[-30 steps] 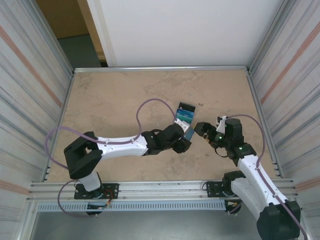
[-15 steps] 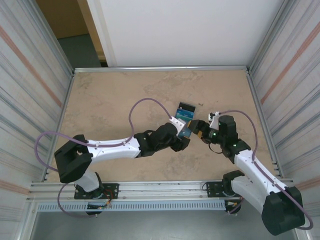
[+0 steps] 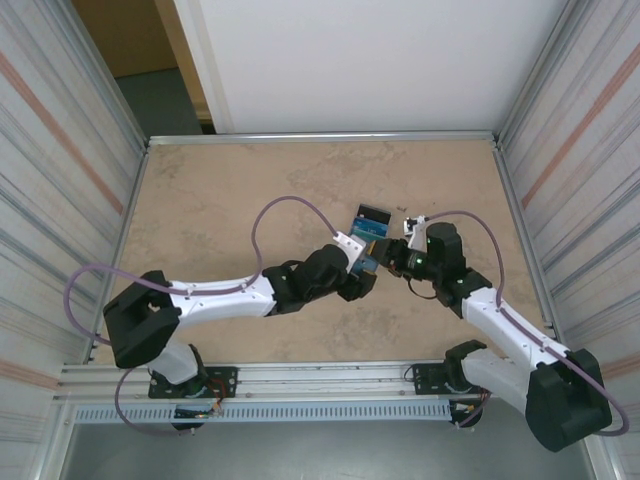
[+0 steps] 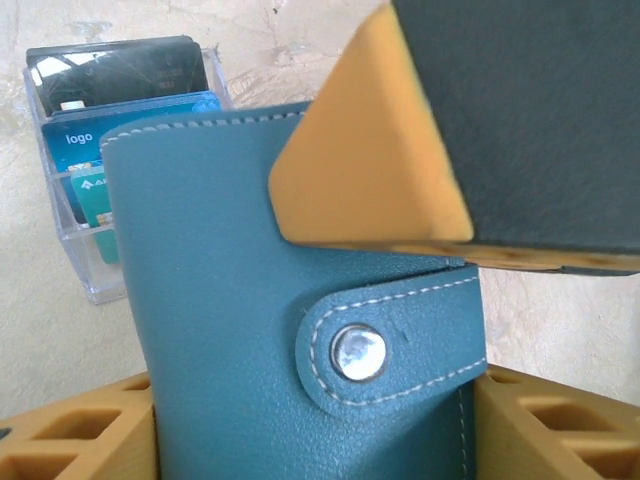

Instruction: Take the credit cards out of the card holder

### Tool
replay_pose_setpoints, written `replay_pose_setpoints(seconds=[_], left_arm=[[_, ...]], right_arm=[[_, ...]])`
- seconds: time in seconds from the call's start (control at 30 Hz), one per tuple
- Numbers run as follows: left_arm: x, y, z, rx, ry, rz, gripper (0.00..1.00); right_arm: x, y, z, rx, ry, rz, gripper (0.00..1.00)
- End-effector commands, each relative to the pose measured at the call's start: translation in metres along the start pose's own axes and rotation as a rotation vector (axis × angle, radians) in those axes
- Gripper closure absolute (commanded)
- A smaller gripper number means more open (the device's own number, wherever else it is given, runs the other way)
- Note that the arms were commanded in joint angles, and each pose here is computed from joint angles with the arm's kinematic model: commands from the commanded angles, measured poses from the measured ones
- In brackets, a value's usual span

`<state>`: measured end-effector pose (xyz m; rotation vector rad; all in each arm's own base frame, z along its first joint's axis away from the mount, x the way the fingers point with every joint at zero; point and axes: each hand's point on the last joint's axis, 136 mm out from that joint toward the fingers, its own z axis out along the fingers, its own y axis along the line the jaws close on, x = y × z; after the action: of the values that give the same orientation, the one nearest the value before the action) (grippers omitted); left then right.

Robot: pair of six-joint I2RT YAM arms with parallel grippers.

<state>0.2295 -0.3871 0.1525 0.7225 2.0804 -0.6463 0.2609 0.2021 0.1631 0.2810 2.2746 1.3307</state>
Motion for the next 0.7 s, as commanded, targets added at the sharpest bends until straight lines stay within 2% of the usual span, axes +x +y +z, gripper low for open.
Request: replay_pose_setpoints(seconds=[0.0, 0.17, 0.23, 0.53, 0.67], left_arm=[[-0.027, -0.002, -0.016, 0.017, -0.098, -0.009, 0.29], [-0.032, 0.011, -0.029, -0.028, -0.132, -0.022, 0.14], [-0.035, 0.017, -0.039, -0.047, -0.156, -0.027, 0.03], [-0.044, 0.05, -0.088, -0.135, -0.272, -0.027, 0.01], [-0.044, 0.072, -0.108, -0.177, -0.311, -0.077, 0.01]], right_arm=[[-0.007, 0.022, 0.004, -0.047, -0.003, -0.033, 0.89], [-0.008, 0.022, 0.009, -0.038, 0.008, -0.05, 0.98], [-0.009, 0.023, 0.011, -0.035, 0.008, -0.059, 1.0], [-0.011, 0.026, 0.019, 0.005, 0.041, -0.136, 1.0], [-0.014, 0.029, 0.021, 0.007, 0.039, -0.15, 1.0]])
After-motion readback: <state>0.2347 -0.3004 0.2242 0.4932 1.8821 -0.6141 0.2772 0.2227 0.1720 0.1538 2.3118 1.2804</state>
